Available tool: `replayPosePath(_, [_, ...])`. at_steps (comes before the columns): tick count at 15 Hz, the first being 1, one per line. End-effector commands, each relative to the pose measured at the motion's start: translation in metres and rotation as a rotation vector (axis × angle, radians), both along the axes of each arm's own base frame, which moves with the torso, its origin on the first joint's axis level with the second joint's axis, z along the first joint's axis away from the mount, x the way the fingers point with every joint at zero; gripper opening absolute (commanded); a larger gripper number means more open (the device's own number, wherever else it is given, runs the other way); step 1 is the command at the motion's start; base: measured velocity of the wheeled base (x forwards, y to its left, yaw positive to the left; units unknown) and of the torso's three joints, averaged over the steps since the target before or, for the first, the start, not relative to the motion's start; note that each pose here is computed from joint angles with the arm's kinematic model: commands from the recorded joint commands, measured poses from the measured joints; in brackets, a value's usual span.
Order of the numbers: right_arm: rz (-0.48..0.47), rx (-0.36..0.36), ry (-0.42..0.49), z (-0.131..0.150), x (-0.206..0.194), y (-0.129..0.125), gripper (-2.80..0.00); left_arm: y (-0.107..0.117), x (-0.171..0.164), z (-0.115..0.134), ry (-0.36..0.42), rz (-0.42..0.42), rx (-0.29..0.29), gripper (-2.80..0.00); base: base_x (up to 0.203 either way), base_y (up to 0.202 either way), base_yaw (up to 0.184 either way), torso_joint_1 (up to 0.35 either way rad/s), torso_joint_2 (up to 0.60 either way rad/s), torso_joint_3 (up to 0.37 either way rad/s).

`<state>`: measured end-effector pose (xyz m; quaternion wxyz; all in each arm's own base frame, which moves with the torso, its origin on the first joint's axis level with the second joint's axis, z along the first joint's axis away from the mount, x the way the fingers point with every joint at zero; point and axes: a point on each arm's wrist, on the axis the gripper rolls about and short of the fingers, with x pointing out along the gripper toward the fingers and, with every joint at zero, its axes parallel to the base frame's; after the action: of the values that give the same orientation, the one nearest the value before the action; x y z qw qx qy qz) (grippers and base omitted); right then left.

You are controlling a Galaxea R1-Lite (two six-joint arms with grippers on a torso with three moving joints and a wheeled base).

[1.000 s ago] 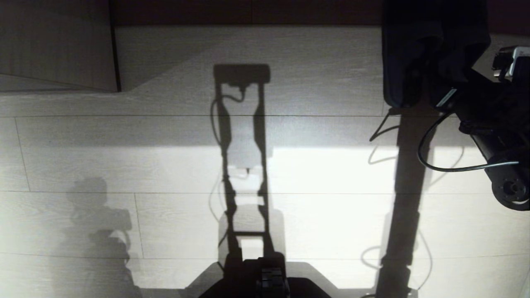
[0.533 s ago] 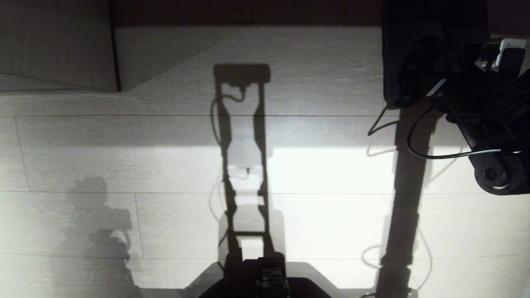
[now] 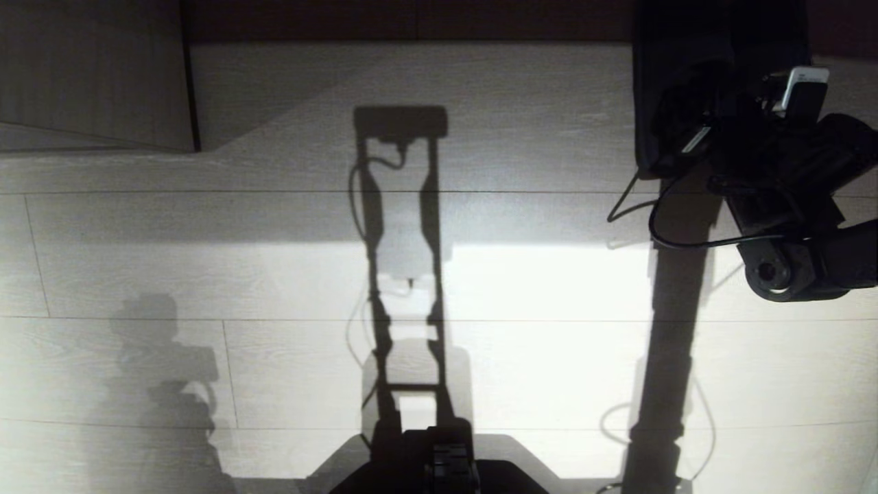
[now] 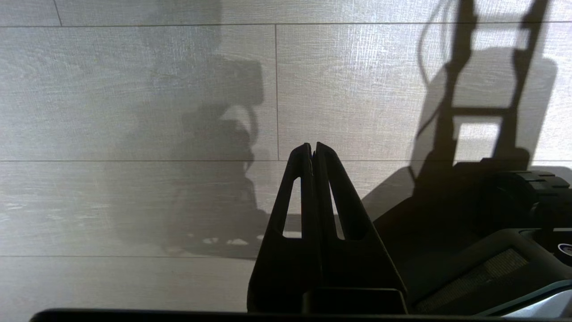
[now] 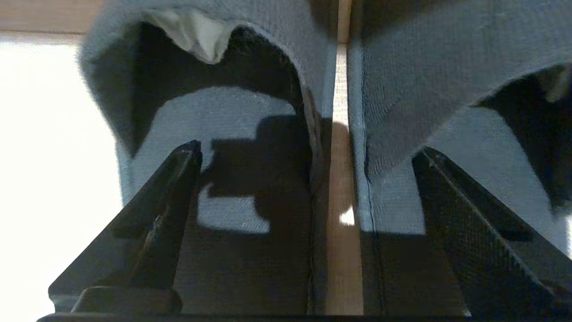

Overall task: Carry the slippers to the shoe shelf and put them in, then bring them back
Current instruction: Pick up the slippers on the floor

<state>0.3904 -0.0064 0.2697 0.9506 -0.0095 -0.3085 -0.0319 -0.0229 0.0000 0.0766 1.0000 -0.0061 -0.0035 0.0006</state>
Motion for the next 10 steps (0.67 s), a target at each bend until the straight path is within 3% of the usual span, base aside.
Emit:
replayPosePath(1, [-0.014,-0.007,-0.005,-0.010,0.018,0.000,0.00,0.000,0.000,0.000,-0.001,0.000,0.000,-2.80,0.000,0.000,0.000,0.000,0.00,0.000])
replayPosePath(10, [-0.065,0.002,-0.100,0.012,0.028,-0.009,0.00,0.000,0.000,0.000,-0.001,0.000,0.000,-2.80,0.000,0.000,0.000,0.000,0.00,0.000])
